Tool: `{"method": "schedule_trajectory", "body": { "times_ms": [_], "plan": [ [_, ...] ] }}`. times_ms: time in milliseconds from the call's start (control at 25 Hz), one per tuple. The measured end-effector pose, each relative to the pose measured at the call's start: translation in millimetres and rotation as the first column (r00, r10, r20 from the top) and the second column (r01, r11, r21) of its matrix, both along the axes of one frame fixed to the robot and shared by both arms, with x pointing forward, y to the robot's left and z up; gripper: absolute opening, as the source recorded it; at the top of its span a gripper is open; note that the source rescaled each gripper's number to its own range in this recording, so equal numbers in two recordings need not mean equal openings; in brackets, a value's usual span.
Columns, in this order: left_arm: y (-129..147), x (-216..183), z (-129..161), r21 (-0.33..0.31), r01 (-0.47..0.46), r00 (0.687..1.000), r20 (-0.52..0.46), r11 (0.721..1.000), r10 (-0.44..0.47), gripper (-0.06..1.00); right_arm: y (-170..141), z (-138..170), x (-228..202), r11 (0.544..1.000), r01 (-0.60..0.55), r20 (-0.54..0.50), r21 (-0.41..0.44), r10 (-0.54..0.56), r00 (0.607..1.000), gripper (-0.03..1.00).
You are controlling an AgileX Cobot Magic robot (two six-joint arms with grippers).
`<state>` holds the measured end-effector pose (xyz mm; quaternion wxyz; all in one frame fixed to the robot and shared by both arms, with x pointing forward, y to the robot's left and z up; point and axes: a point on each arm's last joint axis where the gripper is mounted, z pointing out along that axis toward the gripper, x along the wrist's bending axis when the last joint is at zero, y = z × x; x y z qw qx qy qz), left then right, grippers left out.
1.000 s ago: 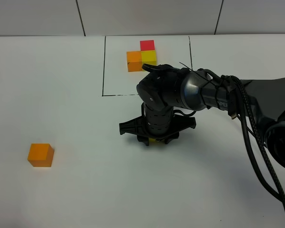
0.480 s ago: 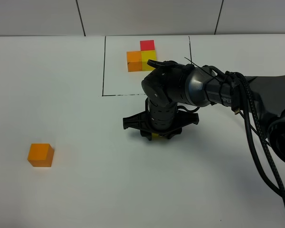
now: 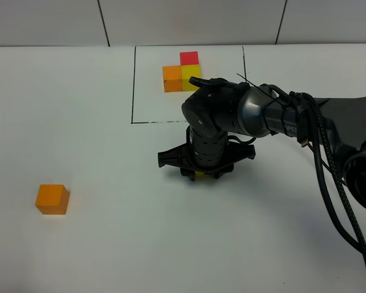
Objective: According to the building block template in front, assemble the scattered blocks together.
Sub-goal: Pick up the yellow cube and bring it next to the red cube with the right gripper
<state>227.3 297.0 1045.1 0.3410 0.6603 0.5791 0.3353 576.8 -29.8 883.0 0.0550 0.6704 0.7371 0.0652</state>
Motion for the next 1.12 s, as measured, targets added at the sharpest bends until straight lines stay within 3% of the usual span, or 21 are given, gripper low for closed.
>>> {"method": "schedule_trajectory", "body": {
  "times_ms": [1120],
  "plan": [
    [0.0,0.0,0.0,0.0,0.0,1.0,0.0,1.0,0.0,1.0,-0.6,-0.3,0.8,1.0,0.015,0.008,-0.004,-0.015,1.0,0.0]
  ]
}}
